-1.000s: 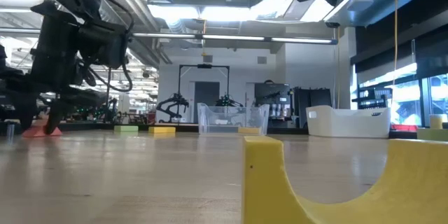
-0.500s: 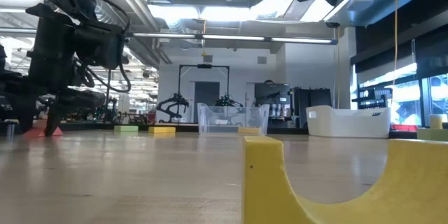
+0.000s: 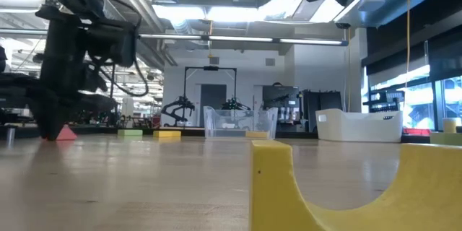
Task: Sort & place blocks by color
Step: Put the top left orange block into the white bin
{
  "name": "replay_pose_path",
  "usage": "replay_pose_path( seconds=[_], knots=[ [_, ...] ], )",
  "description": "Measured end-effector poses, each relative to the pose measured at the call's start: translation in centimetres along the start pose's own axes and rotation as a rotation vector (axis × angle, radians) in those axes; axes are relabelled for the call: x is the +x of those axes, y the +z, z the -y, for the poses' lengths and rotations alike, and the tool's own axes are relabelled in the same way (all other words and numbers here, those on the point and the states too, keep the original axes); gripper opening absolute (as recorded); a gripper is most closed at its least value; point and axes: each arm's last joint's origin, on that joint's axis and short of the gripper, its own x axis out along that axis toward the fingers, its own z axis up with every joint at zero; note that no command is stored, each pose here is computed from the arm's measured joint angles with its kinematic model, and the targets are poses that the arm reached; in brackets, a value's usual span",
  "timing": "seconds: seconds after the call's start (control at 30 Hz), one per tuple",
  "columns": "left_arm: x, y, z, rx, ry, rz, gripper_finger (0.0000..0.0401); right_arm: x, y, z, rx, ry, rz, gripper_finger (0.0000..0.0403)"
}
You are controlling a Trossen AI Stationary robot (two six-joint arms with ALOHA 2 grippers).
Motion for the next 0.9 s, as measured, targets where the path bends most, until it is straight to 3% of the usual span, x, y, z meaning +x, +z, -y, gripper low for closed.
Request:
replay_pose_path(
  seconds=[0.23, 0.47, 0.73, 0.9],
  knots=[
    [-0.6, 0.1, 1.0, 0.061, -0.087, -0.029, 0.0006, 0.0, 0.0, 0.0, -0.004, 0.000, 0.000, 0.0143],
    [-1.5, 0.2, 3.1, 0.123, -0.277, -0.038, 0.0005, 0.0, 0.0, 0.0, -0.004, 0.000, 0.000, 0.0143],
    [-5.0, 1.4, 3.7, 0.261, -0.244, 0.019, 0.0005, 0.0, 0.0, 0.0, -0.001, 0.000, 0.000, 0.0143],
    [-6.2, 2.3, 3.9, 0.273, -0.253, -0.029, 0.0029, 0.0, 0.0, 0.0, -0.001, 0.000, 0.000, 0.0143]
  ],
)
